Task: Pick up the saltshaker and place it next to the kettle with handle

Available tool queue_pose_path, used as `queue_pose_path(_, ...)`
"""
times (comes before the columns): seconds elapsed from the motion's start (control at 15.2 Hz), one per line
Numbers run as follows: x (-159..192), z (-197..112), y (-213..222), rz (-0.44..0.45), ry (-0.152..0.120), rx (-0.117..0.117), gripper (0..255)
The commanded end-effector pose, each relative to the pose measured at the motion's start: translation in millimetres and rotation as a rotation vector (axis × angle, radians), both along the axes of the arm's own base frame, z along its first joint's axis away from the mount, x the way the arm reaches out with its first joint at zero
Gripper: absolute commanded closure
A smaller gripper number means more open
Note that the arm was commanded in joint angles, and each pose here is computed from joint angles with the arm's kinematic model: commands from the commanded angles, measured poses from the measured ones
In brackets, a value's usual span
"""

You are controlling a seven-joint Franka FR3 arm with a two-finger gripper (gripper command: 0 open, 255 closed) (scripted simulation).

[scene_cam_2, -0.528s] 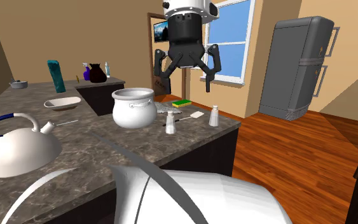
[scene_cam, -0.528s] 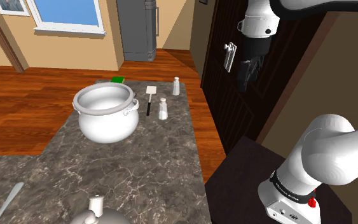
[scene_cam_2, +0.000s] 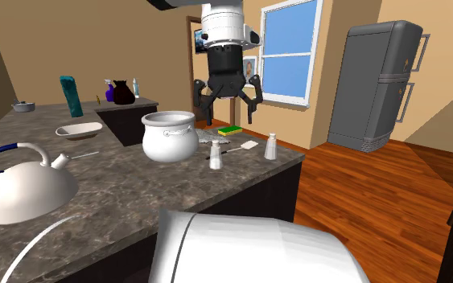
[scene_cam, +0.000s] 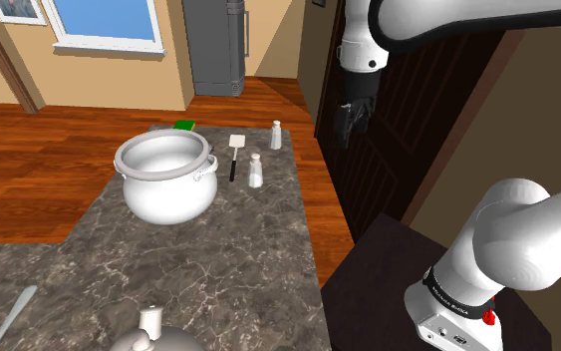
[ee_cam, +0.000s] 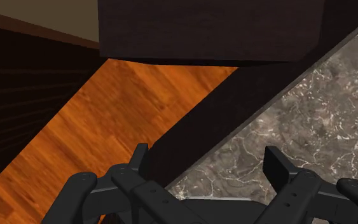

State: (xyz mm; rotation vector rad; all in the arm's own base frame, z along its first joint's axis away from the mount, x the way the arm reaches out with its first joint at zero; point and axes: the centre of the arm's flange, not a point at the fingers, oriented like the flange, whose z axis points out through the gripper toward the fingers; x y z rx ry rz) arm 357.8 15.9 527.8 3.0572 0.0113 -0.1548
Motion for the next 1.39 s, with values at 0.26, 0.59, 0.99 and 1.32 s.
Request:
queue_pose_path(0.26, 64.8, -33.4, 20.8, 0.003, -0.027, -0.002, 0)
queue_pose_path(0.59, 119.5, -59.0, 39.5, 0.006, -0.047, -0.004, 0)
queue_pose_path(0.99, 185.6, -88.3, 62.2, 0.01, -0.072, -0.006, 0)
queue_pose_path(1.32, 241.2, -111.5, 81.2, 0.013, -0.093, -0.008, 0)
